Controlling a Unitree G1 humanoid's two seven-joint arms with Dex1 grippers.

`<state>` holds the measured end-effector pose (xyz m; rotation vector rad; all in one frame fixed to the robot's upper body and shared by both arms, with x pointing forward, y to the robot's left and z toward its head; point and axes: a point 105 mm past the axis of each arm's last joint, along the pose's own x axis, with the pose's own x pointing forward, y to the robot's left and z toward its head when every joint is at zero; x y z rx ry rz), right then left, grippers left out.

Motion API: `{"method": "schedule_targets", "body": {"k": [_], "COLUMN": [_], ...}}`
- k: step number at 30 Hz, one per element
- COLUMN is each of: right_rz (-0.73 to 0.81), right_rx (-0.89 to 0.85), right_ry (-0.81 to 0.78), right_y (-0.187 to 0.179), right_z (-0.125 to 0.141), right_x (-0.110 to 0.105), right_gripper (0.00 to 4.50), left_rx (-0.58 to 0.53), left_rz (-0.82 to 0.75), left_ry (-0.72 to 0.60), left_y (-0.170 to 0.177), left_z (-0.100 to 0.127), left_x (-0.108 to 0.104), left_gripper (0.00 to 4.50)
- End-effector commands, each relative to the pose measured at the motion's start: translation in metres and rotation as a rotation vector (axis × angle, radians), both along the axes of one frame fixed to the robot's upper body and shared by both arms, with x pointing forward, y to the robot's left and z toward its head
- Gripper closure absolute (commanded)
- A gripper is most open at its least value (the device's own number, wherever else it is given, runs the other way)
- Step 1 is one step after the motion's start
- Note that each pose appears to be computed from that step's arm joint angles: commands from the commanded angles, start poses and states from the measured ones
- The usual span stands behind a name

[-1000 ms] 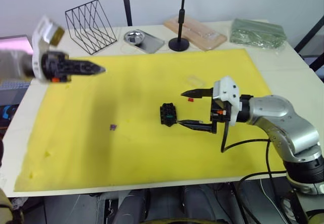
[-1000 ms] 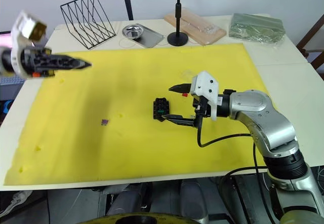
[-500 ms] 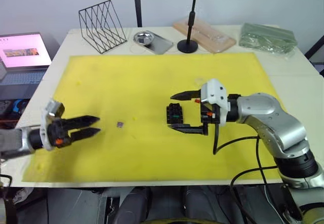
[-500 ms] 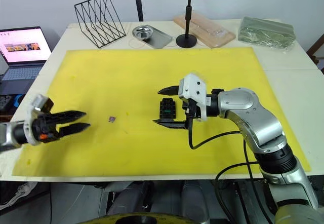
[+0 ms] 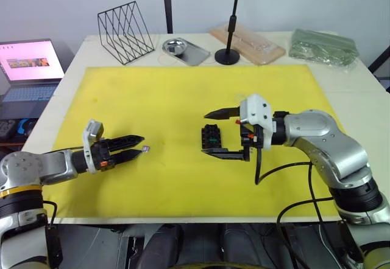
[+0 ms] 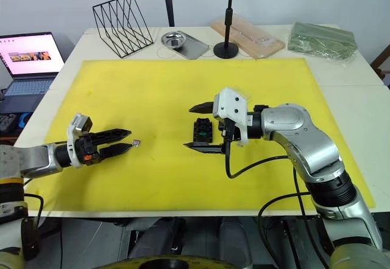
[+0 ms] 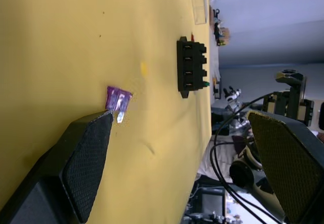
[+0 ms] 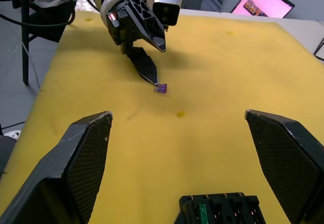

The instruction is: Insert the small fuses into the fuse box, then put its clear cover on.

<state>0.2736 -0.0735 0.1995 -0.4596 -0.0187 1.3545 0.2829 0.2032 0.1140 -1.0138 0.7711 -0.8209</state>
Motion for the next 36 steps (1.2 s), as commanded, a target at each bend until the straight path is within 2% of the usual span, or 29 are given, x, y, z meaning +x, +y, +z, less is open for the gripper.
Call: {"method": "schedule_targets", "body": {"k": [1,11,24,32,34,36], "right_rz": [-0.006,-0.026,-0.023,-0.026,-0.025,-0.029], "right_rx": [0.006,0.0,-0.014,-0.017,-0.015,-0.013], "right_ry": [-0.05,-0.052,-0.057,-0.053,-0.052,-0.052], "right_y": [-0.003,-0.006,-0.007,-0.007,-0.007,-0.006], "right_z": [0.012,0.013,0.015,0.014,0.014,0.014], "right_x": [-0.004,-0.006,-0.007,-0.007,-0.008,-0.008], "right_gripper": [0.0,0.0,0.0,0.0,0.0,0.0], "left_rx": [0.013,0.023,0.079,0.089,0.123,0.15], "left_rz": [0.017,-0.019,-0.065,-0.104,-0.105,-0.094], "left_ry": [-0.022,-0.038,-0.007,-0.017,-0.03,-0.022], "left_y": [-0.001,0.002,-0.01,-0.021,-0.021,-0.019], "left_z": [0.002,0.011,-0.017,-0.021,-0.024,-0.03], "left_x": [0.008,0.006,0.01,0.015,0.018,0.02], "left_gripper": [0.02,0.02,0.02,0.02,0.02,0.42]}}
